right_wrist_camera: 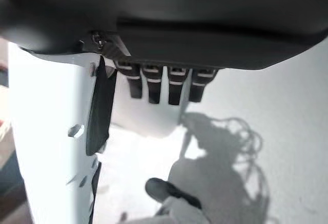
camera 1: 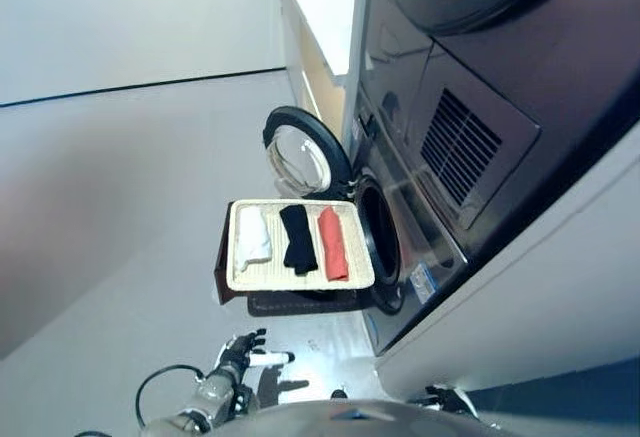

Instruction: Pick up the clothes and place them into the washing machine

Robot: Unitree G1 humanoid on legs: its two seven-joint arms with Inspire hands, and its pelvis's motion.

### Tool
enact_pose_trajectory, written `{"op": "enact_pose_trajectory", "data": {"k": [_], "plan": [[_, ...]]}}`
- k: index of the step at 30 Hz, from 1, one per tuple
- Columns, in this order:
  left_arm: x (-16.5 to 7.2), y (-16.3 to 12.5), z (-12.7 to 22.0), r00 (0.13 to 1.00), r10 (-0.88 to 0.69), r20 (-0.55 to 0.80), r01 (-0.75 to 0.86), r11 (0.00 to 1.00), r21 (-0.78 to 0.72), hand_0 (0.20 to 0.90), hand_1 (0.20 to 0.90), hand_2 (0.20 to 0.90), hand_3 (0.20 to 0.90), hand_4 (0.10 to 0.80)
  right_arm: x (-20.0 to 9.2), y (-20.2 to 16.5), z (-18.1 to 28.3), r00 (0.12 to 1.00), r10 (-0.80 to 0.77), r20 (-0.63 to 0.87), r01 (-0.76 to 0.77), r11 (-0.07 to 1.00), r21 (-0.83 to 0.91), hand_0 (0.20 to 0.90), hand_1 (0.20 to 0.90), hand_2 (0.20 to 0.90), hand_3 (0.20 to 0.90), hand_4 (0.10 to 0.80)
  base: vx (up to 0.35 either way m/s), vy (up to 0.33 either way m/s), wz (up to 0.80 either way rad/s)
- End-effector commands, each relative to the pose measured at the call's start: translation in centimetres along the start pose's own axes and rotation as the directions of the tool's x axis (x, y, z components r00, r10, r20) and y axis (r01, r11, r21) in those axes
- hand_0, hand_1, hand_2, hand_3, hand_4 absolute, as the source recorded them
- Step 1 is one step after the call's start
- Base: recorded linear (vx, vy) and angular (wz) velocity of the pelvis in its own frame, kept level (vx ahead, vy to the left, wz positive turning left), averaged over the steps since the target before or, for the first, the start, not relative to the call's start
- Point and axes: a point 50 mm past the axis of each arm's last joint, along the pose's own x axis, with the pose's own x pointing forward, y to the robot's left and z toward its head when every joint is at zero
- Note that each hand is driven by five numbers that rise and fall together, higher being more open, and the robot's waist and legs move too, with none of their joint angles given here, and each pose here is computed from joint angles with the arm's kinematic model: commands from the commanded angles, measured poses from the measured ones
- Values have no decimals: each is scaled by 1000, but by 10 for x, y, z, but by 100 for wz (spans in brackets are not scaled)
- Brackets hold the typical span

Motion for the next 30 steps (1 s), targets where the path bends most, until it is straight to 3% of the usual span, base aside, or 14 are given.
{"op": "enact_pose_trajectory", "data": {"k": [1, 6, 16, 30], "plan": [[-4, 19, -11, 997, 74, -23, -74, 997, 1, 900, 900, 900, 900, 800, 5, -27, 35, 984, -110, 144, 108, 994, 22, 900, 900, 900, 900, 800, 371, 189, -31], [-6, 22, -18, 996, 77, -49, -76, 997, 20, 900, 900, 900, 900, 800, 5, -26, 25, 989, -101, 107, 99, 995, 23, 900, 900, 900, 900, 800, 332, 214, -31], [-2, 49, 2, 993, 118, 8, -119, 988, 99, 900, 900, 900, 900, 800, 5, -22, 28, 992, -90, 93, 79, 990, 115, 900, 900, 900, 900, 800, 195, 269, -16], [-7, 22, -20, 998, 38, -51, -34, 997, 70, 900, 900, 900, 900, 800, 1, -16, -1, 999, -51, 14, 49, 994, 95, 900, 900, 900, 900, 800, 180, 31, 8]]}}
